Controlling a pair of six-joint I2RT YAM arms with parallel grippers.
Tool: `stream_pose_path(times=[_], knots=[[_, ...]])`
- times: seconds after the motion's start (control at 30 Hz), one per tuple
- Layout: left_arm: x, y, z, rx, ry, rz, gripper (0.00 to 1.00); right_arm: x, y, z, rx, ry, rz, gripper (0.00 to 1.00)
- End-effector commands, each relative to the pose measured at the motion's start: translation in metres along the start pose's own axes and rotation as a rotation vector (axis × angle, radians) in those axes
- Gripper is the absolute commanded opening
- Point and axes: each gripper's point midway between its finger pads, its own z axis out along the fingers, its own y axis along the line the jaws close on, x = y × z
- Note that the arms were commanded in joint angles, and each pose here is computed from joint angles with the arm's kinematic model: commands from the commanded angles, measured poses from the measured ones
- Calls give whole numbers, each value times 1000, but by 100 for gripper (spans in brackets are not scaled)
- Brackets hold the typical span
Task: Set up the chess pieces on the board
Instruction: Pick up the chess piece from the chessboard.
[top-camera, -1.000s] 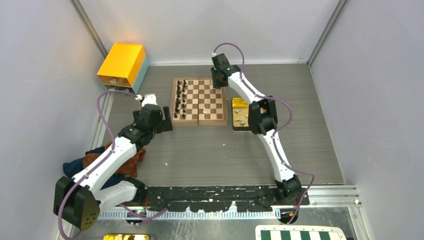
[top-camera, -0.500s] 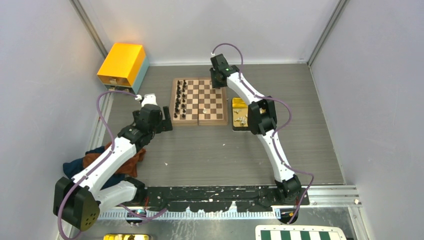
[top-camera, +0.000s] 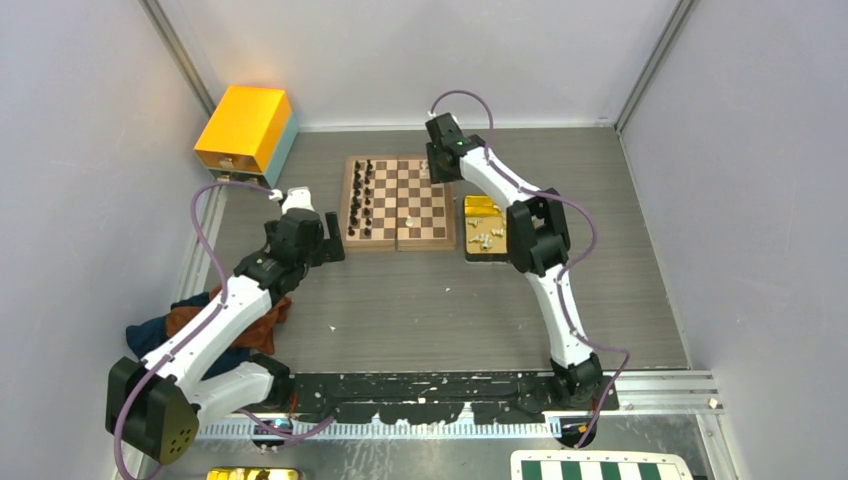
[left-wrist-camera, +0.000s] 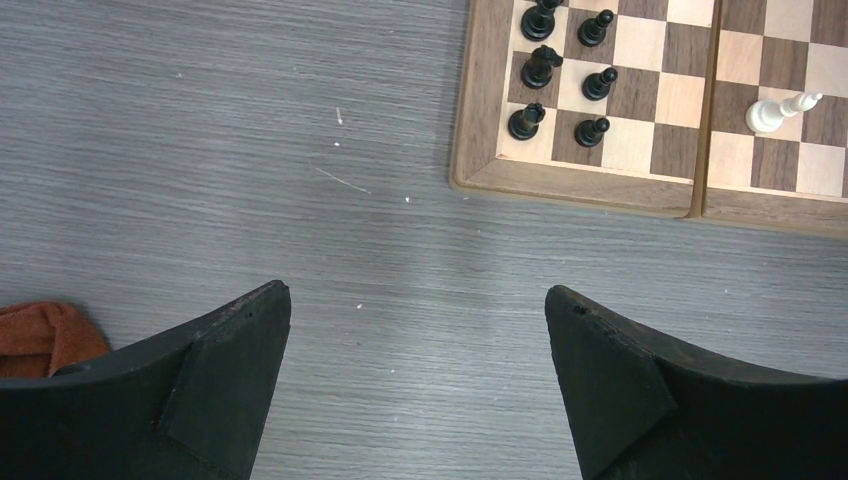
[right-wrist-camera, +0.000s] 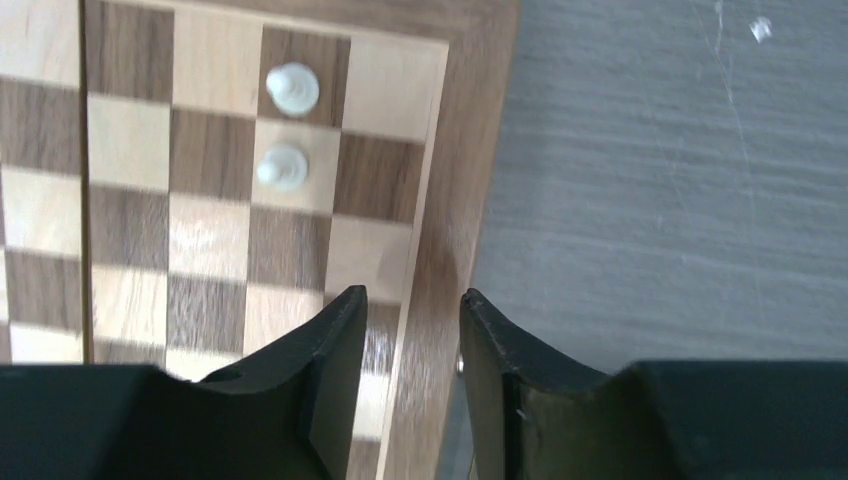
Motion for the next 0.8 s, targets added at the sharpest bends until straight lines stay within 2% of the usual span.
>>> stream_pose_path(times=[0.0,0.2,0.4,0.77], knots=[[-34,-12,-11,52,-97,-37,99,-41,16,-72,-46,-148,-19,48],[-34,-18,-12,73,-82,-47,99,-8,38,-111,-120,-113,-56,57],[-31,-20,-13,89,-73,-76,98,20,73,-143,-215,-77,-118,59],[-24,-18,-19,95,-54,-100,96,41,100,-135,-256,-20,-156,57]])
